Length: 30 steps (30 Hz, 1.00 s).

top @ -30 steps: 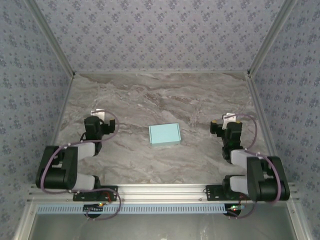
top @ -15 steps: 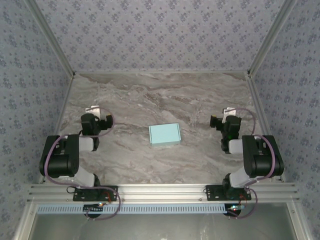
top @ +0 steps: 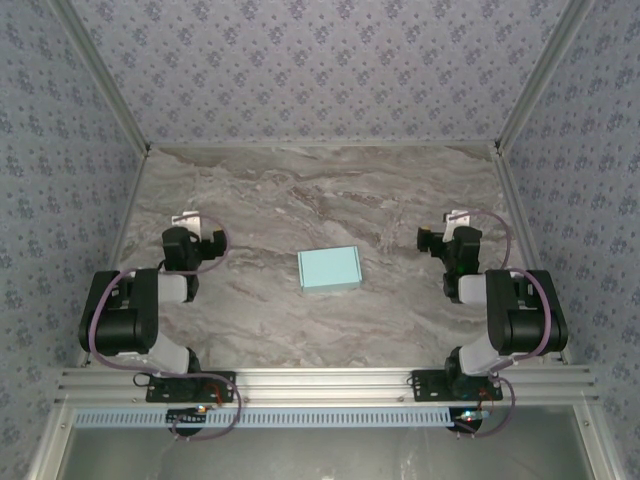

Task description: Fold the paper box

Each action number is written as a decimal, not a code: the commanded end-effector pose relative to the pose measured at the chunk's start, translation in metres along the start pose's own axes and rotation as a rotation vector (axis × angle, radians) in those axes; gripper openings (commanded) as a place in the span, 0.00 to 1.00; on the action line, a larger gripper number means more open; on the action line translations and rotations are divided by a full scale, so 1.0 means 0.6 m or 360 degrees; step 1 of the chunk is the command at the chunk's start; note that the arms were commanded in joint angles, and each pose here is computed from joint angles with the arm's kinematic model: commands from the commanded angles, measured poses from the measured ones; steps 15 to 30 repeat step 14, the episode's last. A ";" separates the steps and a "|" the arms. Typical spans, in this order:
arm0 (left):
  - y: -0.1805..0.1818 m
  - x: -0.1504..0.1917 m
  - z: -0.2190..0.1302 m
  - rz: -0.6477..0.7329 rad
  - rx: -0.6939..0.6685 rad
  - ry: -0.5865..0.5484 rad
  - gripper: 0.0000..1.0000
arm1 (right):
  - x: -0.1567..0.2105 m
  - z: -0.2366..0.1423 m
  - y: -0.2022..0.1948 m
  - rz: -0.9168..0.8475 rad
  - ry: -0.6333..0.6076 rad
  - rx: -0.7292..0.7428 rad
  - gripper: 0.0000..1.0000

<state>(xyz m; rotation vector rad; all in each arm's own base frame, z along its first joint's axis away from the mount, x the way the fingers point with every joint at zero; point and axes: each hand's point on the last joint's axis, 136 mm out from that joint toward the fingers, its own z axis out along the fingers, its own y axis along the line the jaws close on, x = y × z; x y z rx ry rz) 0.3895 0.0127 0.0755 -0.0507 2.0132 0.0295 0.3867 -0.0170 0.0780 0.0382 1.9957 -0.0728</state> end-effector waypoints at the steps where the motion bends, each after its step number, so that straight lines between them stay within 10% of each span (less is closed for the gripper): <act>1: -0.002 -0.026 0.003 -0.0009 -0.0004 -0.0076 0.99 | -0.011 0.004 0.000 -0.0003 -0.0013 -0.0020 1.00; 30: -0.002 -0.027 0.003 -0.0009 -0.0005 -0.0078 0.99 | -0.012 0.003 -0.001 -0.0001 -0.0015 -0.0022 1.00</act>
